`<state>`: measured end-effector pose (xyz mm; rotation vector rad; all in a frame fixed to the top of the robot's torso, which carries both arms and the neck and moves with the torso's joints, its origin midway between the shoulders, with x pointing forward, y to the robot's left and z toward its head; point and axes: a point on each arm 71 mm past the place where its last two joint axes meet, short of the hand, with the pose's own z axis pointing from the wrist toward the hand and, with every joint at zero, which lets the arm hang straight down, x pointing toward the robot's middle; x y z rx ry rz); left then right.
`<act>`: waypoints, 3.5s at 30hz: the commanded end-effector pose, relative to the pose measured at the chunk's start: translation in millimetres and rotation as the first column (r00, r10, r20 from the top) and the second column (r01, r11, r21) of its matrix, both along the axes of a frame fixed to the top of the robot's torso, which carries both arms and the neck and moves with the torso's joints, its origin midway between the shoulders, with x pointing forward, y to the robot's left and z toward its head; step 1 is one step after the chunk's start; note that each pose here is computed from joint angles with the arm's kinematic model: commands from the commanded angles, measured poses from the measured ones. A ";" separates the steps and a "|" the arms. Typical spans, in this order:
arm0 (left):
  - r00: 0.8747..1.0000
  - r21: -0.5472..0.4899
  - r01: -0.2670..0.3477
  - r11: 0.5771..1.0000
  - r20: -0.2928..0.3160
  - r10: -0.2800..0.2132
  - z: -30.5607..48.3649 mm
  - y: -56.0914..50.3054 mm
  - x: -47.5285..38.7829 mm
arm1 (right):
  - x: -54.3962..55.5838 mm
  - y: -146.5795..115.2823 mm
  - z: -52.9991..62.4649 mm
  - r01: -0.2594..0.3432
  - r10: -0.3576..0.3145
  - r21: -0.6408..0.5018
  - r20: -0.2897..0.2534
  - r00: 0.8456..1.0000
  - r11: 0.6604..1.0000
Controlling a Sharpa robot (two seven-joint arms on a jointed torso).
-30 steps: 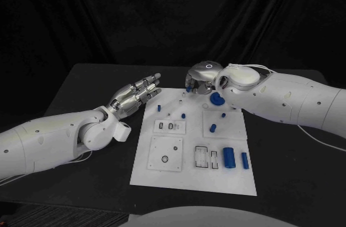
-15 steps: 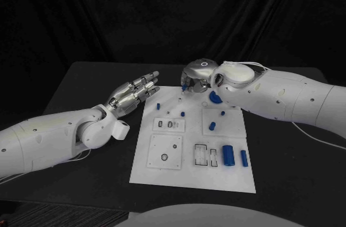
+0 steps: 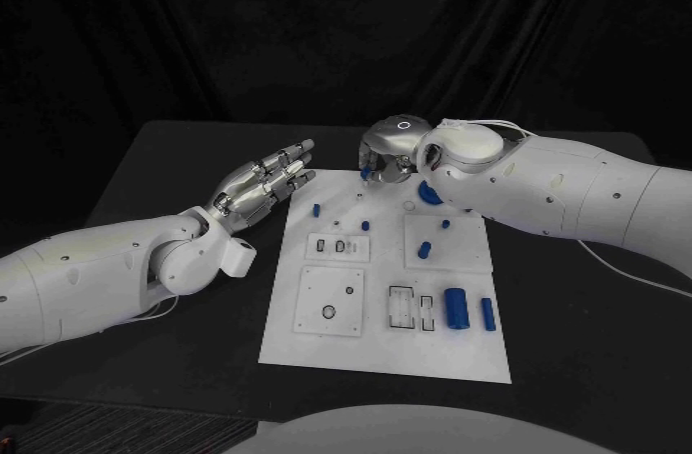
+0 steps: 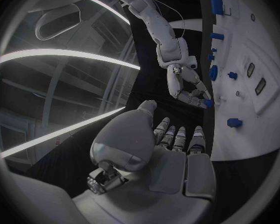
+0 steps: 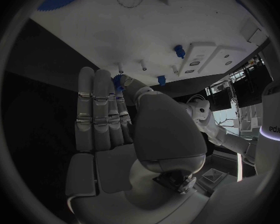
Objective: Assemble the parts on the task board
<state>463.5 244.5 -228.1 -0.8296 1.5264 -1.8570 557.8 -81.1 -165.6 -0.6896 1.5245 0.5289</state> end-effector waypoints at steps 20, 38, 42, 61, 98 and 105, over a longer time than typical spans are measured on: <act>1.000 -0.014 0.008 1.000 0.011 -0.007 1.5 -1.9 0.3 | 0.8 -1.4 -3.0 0.020 -0.021 -0.027 -0.026 0.999 0.999; 1.000 -0.017 0.014 1.000 0.011 -0.013 1.4 -4.2 0.9 | 0.2 0.7 -7.6 0.021 -0.023 -0.038 -0.044 0.999 0.999; 1.000 -0.018 0.014 1.000 0.013 -0.013 1.4 -4.4 1.3 | 0.4 0.1 -9.0 0.024 -0.026 -0.042 -0.049 0.998 0.999; 1.000 -0.020 0.017 1.000 0.013 -0.016 1.3 -5.0 1.8 | 1.9 -2.2 -16.7 0.049 -0.053 -0.058 -0.066 0.996 0.997; 1.000 -0.013 -0.004 1.000 0.014 0.004 1.9 4.1 -0.4 | -28.7 -90.6 50.2 0.105 -0.105 0.007 0.023 0.994 0.994; 1.000 -0.017 0.003 1.000 0.012 -0.003 2.1 3.7 -1.3 | -39.0 -119.6 34.2 0.162 -0.164 -0.040 -0.048 0.985 0.986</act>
